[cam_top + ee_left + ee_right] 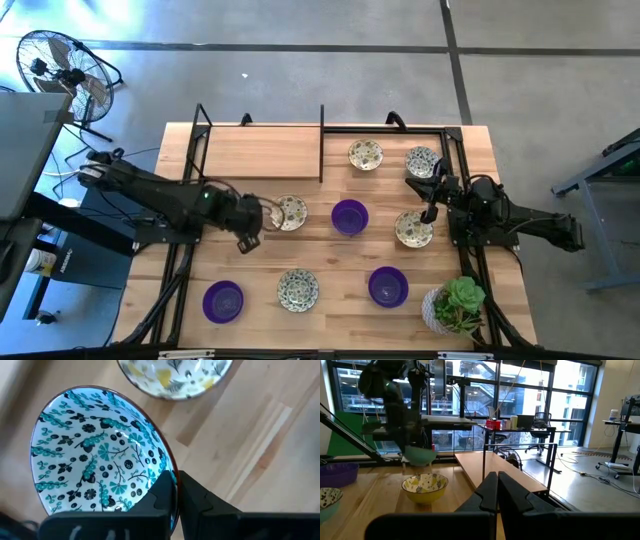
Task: Pick & Place Mini bowls
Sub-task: Put the middle left light blue bowl on the shelf
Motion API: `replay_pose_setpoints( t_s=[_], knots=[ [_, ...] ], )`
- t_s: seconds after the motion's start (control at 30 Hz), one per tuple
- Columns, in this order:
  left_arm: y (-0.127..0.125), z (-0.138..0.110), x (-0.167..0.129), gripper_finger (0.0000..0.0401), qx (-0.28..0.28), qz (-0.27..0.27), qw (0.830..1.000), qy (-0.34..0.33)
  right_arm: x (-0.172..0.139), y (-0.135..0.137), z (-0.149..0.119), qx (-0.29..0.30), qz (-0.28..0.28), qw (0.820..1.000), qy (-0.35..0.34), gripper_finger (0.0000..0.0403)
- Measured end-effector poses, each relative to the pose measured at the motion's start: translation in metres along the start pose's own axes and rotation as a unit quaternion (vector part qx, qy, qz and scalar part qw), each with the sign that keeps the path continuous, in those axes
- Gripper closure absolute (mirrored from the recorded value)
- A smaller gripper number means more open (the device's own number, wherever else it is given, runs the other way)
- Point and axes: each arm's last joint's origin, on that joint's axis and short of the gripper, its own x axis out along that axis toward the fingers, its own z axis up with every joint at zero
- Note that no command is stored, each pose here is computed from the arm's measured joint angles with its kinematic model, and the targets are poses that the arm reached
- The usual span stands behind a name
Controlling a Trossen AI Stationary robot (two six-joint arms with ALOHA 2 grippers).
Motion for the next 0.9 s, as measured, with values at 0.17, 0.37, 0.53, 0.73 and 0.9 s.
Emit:
replay_pose_setpoints(
  t_s=[0.17,0.37,0.53,0.73,0.9],
  knots=[
    [0.026,0.028,-0.006,0.0394,0.008,0.035,0.999,-0.024,0.000,0.000,0.000,0.000,0.000,1.000,0.000,0.0402],
    [0.067,0.060,-0.008,0.0395,0.005,0.082,0.995,-0.061,0.000,0.000,0.000,0.000,0.000,1.000,0.000,0.0402],
    [0.101,0.089,0.013,0.0395,0.005,0.078,0.995,-0.066,0.000,0.000,0.000,0.000,0.000,1.000,0.000,0.0402],
    [0.137,0.103,0.044,0.0395,0.004,0.093,0.996,-0.018,0.000,0.000,0.000,0.000,0.000,1.000,0.000,0.0402],
    [0.152,0.109,0.056,0.0395,0.005,0.105,0.994,-0.009,0.000,0.000,0.000,0.000,0.000,1.000,0.000,0.0402]
  ],
)
